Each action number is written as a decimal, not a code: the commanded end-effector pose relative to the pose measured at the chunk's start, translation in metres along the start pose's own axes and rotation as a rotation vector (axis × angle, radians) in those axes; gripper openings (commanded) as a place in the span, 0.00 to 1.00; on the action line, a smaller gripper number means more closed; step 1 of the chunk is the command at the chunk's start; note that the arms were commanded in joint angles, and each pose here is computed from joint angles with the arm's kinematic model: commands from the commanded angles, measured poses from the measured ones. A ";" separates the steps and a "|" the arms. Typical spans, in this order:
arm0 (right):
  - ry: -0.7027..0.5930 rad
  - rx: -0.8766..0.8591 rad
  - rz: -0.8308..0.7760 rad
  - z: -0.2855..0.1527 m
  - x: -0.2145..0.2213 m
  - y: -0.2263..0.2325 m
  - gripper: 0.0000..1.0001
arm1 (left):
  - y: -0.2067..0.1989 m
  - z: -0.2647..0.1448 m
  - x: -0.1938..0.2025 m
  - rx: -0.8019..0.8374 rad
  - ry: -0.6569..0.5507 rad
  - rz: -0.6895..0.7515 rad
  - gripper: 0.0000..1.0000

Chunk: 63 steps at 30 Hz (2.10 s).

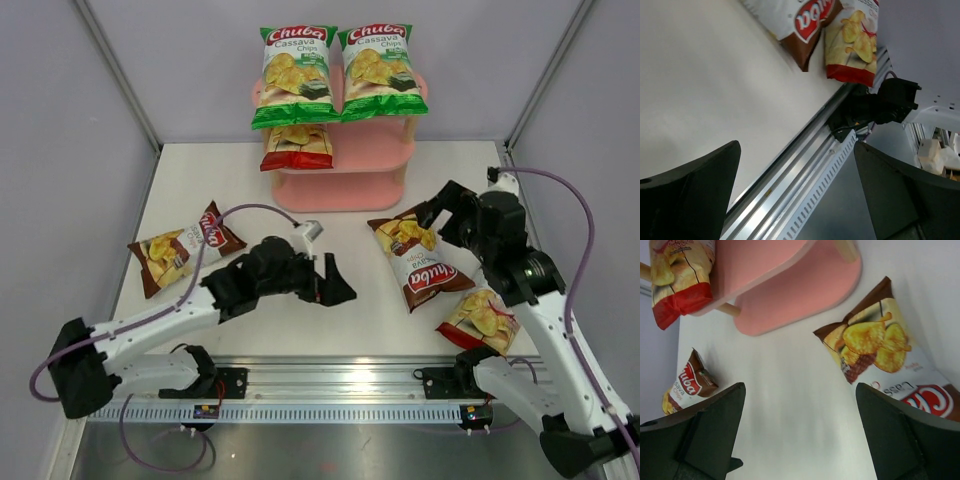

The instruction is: Place and organize the chips bags onto the shelf

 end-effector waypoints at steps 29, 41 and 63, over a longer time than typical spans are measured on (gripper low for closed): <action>-0.137 -0.012 -0.147 -0.154 0.001 -0.039 0.99 | -0.121 0.282 0.091 0.002 0.379 0.221 0.99; -0.123 -0.114 -0.161 -0.154 0.006 -0.024 0.99 | -0.110 0.306 0.117 0.083 0.447 0.128 0.99; -0.171 -0.159 -0.159 -0.161 0.002 -0.019 0.99 | -0.136 0.296 0.111 0.312 0.416 0.175 0.13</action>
Point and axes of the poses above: each gripper's point midway between its finger pads, its own z axis out along the fingers, its own y axis along the line the jaws close on, x = y × z, the point moved 2 cm from there along -z, back along the fingers, and after that the axes turned 4 degrees about -z, right-handed, at the moved point
